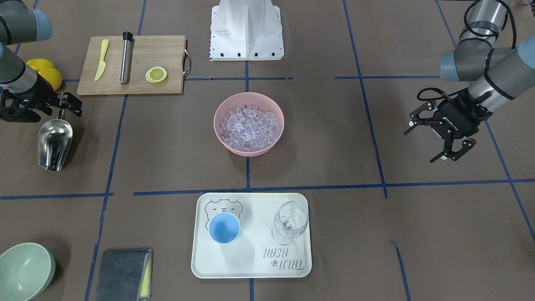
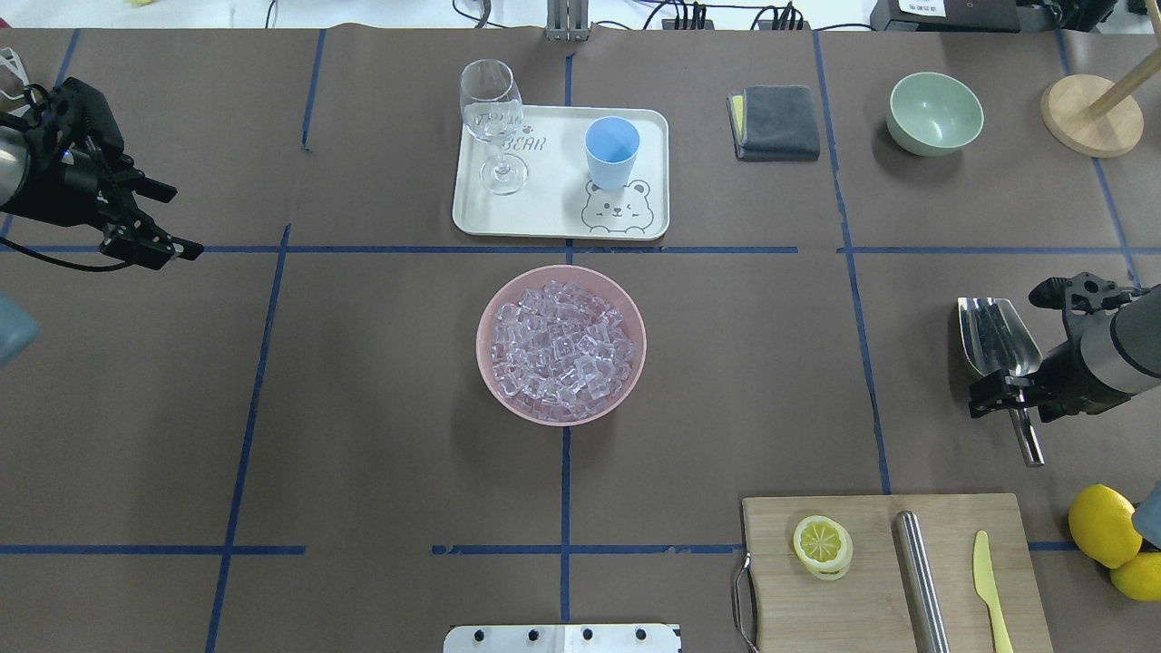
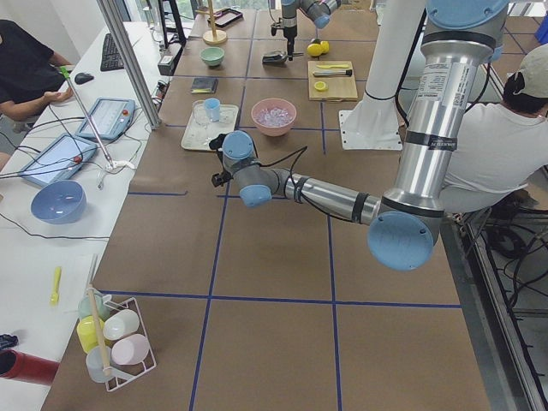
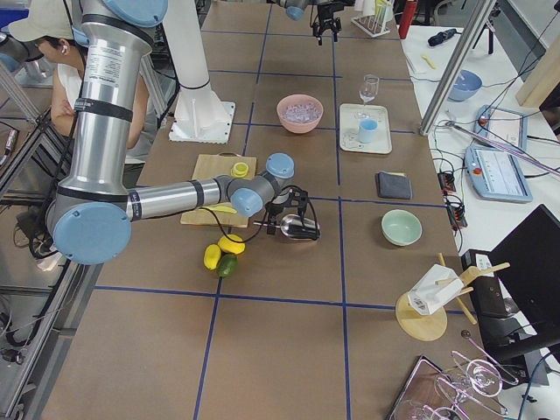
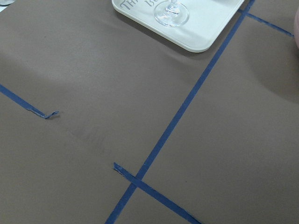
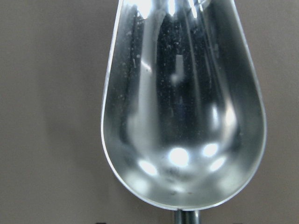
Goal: Put ice in cup with scoop
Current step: 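Close the right gripper on the scoop handle and lift the scoop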
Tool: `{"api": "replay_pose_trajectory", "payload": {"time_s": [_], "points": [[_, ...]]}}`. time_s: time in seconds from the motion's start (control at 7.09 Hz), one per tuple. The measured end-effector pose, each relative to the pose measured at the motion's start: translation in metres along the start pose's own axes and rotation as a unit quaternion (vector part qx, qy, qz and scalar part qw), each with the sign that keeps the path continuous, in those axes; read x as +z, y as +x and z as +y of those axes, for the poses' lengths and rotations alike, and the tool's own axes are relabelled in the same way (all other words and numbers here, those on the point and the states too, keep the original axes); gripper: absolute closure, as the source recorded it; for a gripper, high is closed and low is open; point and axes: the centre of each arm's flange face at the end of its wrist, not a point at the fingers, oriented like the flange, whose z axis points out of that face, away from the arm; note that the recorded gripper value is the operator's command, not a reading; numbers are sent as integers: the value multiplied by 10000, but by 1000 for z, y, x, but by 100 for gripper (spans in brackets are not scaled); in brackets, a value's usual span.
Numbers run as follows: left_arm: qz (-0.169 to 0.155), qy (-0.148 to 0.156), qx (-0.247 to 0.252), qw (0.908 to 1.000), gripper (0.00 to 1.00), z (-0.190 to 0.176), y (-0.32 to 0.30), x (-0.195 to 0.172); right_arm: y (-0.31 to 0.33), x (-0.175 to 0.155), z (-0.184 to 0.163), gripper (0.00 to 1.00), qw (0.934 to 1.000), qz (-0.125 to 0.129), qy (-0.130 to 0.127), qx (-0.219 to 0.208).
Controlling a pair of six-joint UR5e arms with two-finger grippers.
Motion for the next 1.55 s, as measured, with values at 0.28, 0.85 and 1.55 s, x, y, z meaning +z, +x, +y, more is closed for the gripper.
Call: {"api": "replay_pose_trajectory", "payload": {"time_s": [0.28,0.85,1.55], "points": [[2,-6,-5,10000,0,2,0,-1,-2,3,1,63,10000,19,-14,-14],[4,61,55,10000,0,-3,6,-7,-1,4,0,100,10000,28,-12,-20],[17,152,120,9998,0,-14,12,-11,0,-117,-35,100,9923,-581,1074,190]]}}
